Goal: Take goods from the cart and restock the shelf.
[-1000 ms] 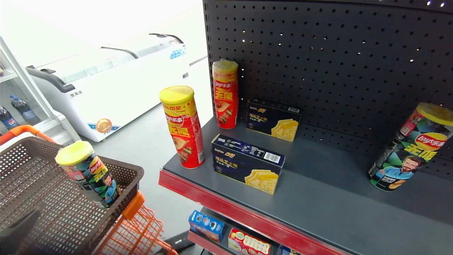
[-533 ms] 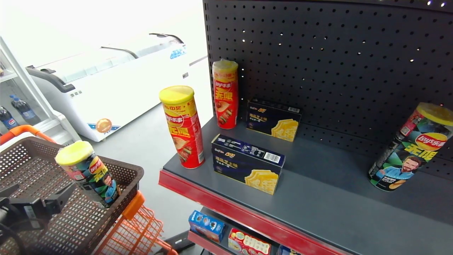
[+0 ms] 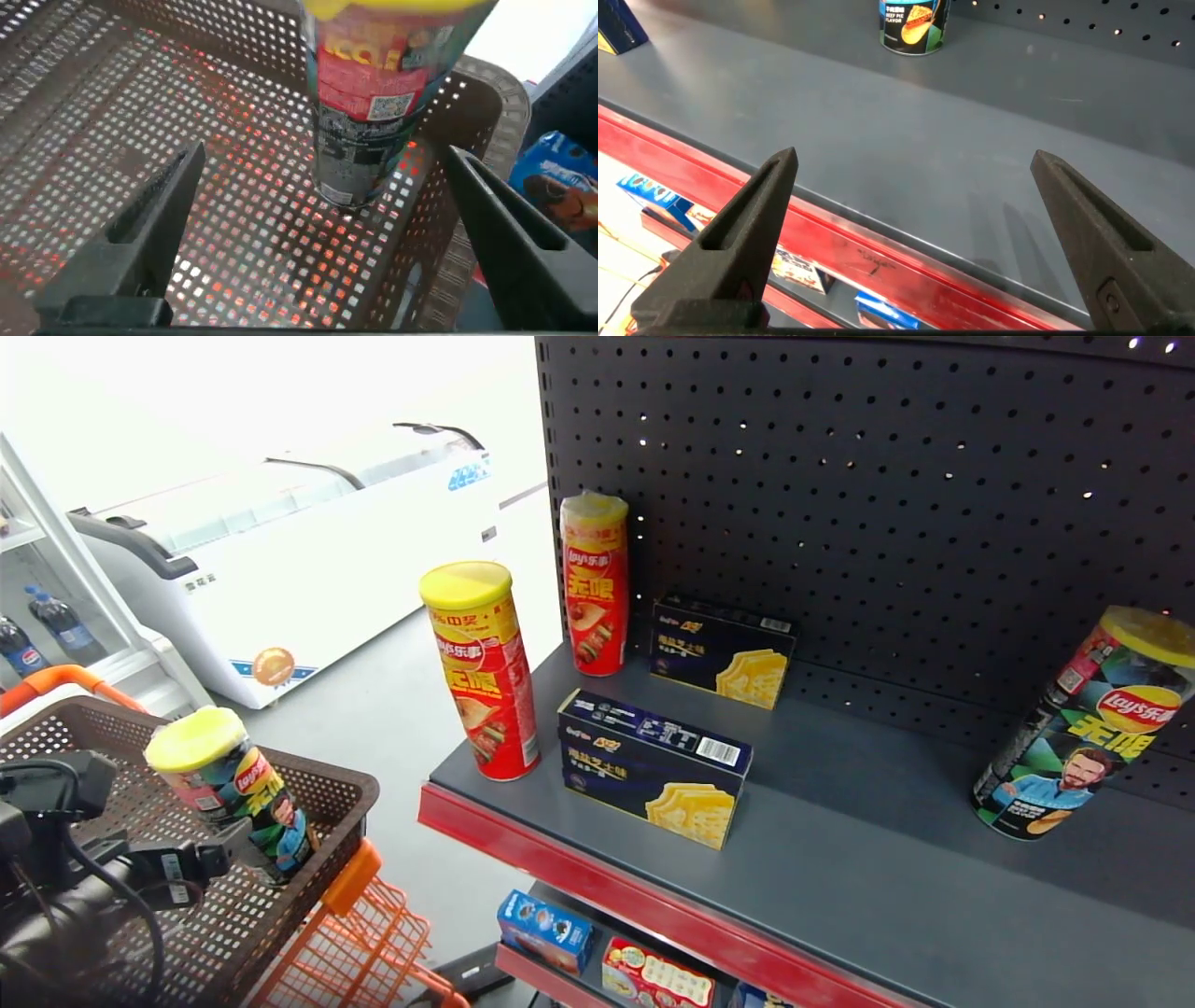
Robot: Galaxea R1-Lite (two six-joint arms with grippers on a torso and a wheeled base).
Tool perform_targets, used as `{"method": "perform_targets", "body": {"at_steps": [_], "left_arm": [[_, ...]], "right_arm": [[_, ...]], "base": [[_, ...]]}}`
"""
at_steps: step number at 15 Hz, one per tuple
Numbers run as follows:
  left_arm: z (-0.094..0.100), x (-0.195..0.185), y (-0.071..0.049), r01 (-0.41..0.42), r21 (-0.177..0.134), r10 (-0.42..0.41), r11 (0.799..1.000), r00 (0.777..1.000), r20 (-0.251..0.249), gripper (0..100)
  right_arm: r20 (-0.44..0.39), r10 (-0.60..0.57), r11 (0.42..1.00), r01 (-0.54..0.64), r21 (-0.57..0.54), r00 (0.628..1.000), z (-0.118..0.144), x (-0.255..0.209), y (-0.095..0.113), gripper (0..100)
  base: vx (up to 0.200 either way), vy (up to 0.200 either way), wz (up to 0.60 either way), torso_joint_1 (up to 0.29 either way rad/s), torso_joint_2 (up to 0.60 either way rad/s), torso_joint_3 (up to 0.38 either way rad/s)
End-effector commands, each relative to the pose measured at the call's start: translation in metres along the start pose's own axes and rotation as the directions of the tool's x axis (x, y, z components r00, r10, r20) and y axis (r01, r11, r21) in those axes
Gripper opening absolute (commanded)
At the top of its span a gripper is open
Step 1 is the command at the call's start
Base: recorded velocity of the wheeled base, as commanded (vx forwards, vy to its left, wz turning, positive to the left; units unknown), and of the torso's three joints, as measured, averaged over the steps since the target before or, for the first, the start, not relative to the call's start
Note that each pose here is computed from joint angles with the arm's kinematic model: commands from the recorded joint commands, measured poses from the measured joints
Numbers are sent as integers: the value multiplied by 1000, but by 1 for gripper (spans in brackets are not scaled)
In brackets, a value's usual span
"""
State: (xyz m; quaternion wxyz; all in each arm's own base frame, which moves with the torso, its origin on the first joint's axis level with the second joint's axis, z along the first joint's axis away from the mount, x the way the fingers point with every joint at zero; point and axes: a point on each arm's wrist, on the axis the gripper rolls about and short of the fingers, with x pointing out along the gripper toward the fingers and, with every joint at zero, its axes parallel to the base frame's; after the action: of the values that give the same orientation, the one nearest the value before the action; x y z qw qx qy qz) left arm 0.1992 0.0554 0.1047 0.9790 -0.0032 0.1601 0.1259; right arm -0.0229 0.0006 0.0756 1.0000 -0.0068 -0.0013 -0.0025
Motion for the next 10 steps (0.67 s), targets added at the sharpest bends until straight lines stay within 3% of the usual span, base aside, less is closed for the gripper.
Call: {"method": "perform_targets", "body": {"at_steps": [1, 7, 10], "left_arm": [[-15, 24, -10, 44, 12, -44, 999, 997, -59, 100], [-7, 59, -15, 57, 25, -58, 998, 996, 61, 100], [-5, 67, -14, 49, 23, -51, 999, 996, 73, 100]], "right_arm": [[-1, 0, 1000, 0, 0, 1000, 0, 0, 0, 100], [-1, 0, 1000, 0, 0, 1000, 0, 0, 0, 100], [-1, 0, 1000, 0, 0, 1000, 0, 0, 0, 100]], "base": [[0, 0, 0, 0, 0, 0], [0, 0, 0, 0, 0, 0], [0, 0, 0, 0, 0, 0]]}}
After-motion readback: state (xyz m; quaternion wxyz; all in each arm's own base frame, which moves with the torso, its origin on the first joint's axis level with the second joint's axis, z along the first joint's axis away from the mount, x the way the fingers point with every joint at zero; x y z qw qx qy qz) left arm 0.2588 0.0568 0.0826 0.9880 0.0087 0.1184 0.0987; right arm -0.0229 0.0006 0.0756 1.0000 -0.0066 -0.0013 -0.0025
